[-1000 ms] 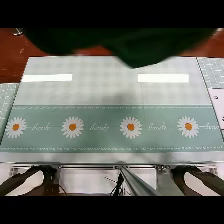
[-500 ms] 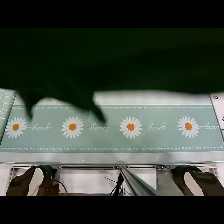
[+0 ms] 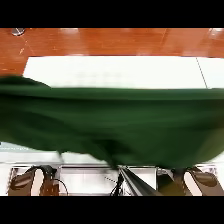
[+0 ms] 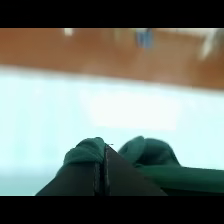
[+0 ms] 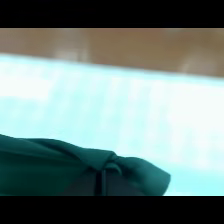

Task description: Fold the shirts.

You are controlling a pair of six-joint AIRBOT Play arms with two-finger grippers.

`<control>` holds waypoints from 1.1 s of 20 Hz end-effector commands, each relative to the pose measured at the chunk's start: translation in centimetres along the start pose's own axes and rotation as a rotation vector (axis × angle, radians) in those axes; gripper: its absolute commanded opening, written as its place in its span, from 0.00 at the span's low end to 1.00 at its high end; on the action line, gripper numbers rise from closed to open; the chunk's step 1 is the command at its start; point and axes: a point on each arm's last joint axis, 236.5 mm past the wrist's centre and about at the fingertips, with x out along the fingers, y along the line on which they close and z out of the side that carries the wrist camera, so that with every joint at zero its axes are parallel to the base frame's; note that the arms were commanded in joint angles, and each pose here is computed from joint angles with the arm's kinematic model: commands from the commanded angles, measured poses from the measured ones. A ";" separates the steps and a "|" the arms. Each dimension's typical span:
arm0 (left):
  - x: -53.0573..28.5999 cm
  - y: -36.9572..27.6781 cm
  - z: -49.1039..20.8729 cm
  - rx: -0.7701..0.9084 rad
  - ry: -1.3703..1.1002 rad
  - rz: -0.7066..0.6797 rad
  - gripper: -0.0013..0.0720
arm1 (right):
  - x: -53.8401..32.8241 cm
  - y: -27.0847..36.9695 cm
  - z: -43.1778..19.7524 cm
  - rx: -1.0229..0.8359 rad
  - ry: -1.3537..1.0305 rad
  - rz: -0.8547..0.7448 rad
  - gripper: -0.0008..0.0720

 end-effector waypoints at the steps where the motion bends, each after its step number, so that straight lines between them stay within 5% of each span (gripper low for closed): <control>1: 7.6 4.4 -10.1 -0.171 0.296 -0.032 0.06 | 8.9 -2.5 -3.4 0.075 0.146 0.011 0.04; 6: 19.4 4.6 -14.7 -0.336 0.356 -0.199 0.06 | 25.3 -7.5 -5.2 0.216 0.283 0.005 0.04; 16: 38.1 4.2 -11.9 -0.331 0.436 -0.188 0.07 | 45.2 -8.2 -6.6 0.526 0.454 0.196 0.04; 17: 38.7 3.9 -11.2 -0.329 0.430 -0.199 0.16 | 45.8 -8.2 -7.1 0.546 0.465 0.205 0.04; 18: 38.9 3.6 -10.7 -0.321 0.431 -0.213 0.55 | 46.2 -8.5 -7.7 0.559 0.478 0.201 0.07; 19: 38.7 3.4 -10.2 -0.304 0.441 -0.226 0.96 | 46.2 -9.1 -8.0 0.578 0.487 0.193 0.37; 20: 37.9 3.8 -9.8 -0.240 0.471 -0.230 0.98 | 45.8 -9.9 -8.4 0.587 0.504 0.189 0.86; 22: 35.3 7.7 -9.2 -0.145 0.585 -0.155 0.97 | 43.0 -12.1 -9.5 0.555 0.595 0.190 0.86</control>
